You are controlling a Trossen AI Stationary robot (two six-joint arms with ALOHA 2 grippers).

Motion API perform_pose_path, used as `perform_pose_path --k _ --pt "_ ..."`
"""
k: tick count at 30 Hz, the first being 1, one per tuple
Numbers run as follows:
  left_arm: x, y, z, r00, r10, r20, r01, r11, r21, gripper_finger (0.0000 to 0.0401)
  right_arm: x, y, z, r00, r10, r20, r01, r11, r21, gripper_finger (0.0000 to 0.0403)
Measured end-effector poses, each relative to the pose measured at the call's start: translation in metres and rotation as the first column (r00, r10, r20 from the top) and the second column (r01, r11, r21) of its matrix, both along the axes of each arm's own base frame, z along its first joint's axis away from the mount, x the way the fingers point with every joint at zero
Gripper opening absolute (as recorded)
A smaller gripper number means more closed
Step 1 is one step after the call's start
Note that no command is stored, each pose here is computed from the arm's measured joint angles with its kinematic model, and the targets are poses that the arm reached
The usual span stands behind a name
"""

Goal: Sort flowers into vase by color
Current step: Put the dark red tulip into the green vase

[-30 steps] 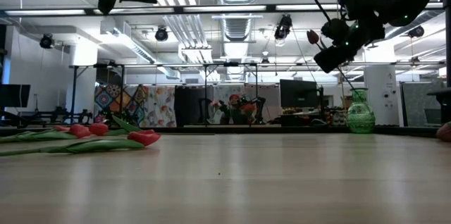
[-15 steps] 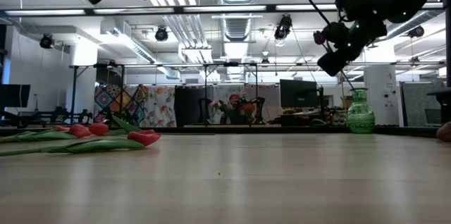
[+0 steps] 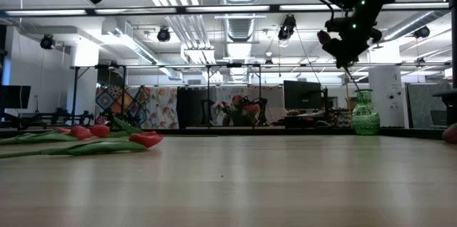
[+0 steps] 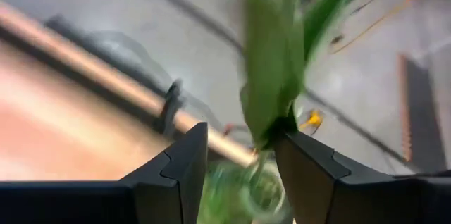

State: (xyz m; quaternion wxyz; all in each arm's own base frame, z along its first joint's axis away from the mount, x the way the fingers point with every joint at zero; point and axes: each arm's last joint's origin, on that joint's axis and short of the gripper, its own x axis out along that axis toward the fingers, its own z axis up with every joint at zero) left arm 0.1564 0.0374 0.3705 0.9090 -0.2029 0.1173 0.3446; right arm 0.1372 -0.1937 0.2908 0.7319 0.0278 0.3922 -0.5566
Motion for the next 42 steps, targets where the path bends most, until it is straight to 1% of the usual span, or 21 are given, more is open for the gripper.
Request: perform_pose_path --k 5,8,12,14,17,19,21,23,25,28,30,32,34,37,40,42 --pt "0.000 0.000 0.000 1.000 0.000 0.000 0.000 1.000 0.000 0.0107 -0.001 0.004 0.011 0.998 0.037 -0.059 -0.025 0.983 0.180 0.0155" --pt "0.000 0.000 0.000 1.000 -0.001 -0.001 0.001 1.000 0.001 0.0107 0.000 0.004 0.014 0.991 0.073 -0.108 -0.043 0.966 0.257 0.0155" --pt "0.000 0.000 0.000 1.000 -0.001 -0.002 0.001 1.000 0.000 0.0107 0.001 0.003 0.013 0.976 0.109 -0.188 -0.036 0.934 0.355 0.0155" --pt "0.000 0.000 0.001 1.000 -0.001 0.001 0.001 1.000 0.000 0.0107 0.001 0.002 0.013 0.970 0.120 -0.212 -0.029 0.922 0.387 0.0155" --pt "-0.003 -0.001 0.002 0.999 -0.032 0.008 0.032 0.999 -0.010 0.0107 0.000 0.004 0.016 0.958 0.148 -0.247 -0.023 0.895 0.446 0.0155" --pt "-0.006 -0.003 0.004 0.997 -0.068 0.021 0.068 0.997 -0.022 0.0107 -0.001 0.008 0.020 0.957 0.163 -0.241 -0.022 0.867 0.498 0.0155" --pt "-0.010 -0.005 0.005 0.994 -0.106 0.034 0.107 0.994 -0.033 0.0107 -0.001 0.013 0.027 0.965 0.161 -0.205 -0.024 0.839 0.544 0.0155" --pt "-0.015 -0.006 0.008 0.988 -0.143 0.052 0.145 0.989 -0.033 0.0107 -0.001 0.019 0.035 0.978 0.141 -0.154 -0.023 0.805 0.592 0.0155" --pt "-0.020 -0.008 0.010 0.984 -0.168 0.065 0.170 0.985 -0.023 0.0107 -0.001 0.026 0.041 0.991 0.092 -0.095 -0.009 0.765 0.644 0.0155" --pt "-0.027 -0.009 0.014 0.980 -0.178 0.085 0.179 0.984 -0.001 0.0107 0.000 0.038 0.043 1.000 -0.017 -0.015 0.023 0.663 0.748 0.0155" --pt "-0.030 -0.009 0.017 0.978 -0.181 0.102 0.180 0.983 0.026 0.0107 0.002 0.048 0.041 0.996 -0.086 0.011 0.043 0.592 0.805 0.0155" --pt "-0.033 -0.009 0.020 0.981 -0.156 0.116 0.149 0.987 0.067 0.0107 0.006 0.060 0.037 0.989 -0.146 0.009 0.073 0.546 0.834 0.0155" --pt "-0.035 -0.008 0.023 0.985 -0.140 0.104 0.126 0.984 0.127 0.0107 0.013 0.074 0.032 0.981 -0.195 -0.016 0.117 0.519 0.846 0.0155" --pt "-0.034 -0.008 0.025 0.985 -0.164 0.059 0.149 0.967 0.206 0.0107 0.027 0.100 0.021 0.970 -0.235 -0.064 0.175 0.490 0.854 0.0155" --pt "-0.032 -0.007 0.022 0.985 -0.171 0.029 0.161 0.962 0.221 0.0107 0.042 0.125 0.007 0.962 -0.244 -0.124 0.230 0.471 0.852 0.0155" --pt "-0.029 -0.007 0.017 0.984 -0.176 -0.001 0.172 0.960 0.222 0.0107 0.047 0.139 -0.005 0.949 -0.259 -0.182 0.286 0.456 0.843 0.0155"
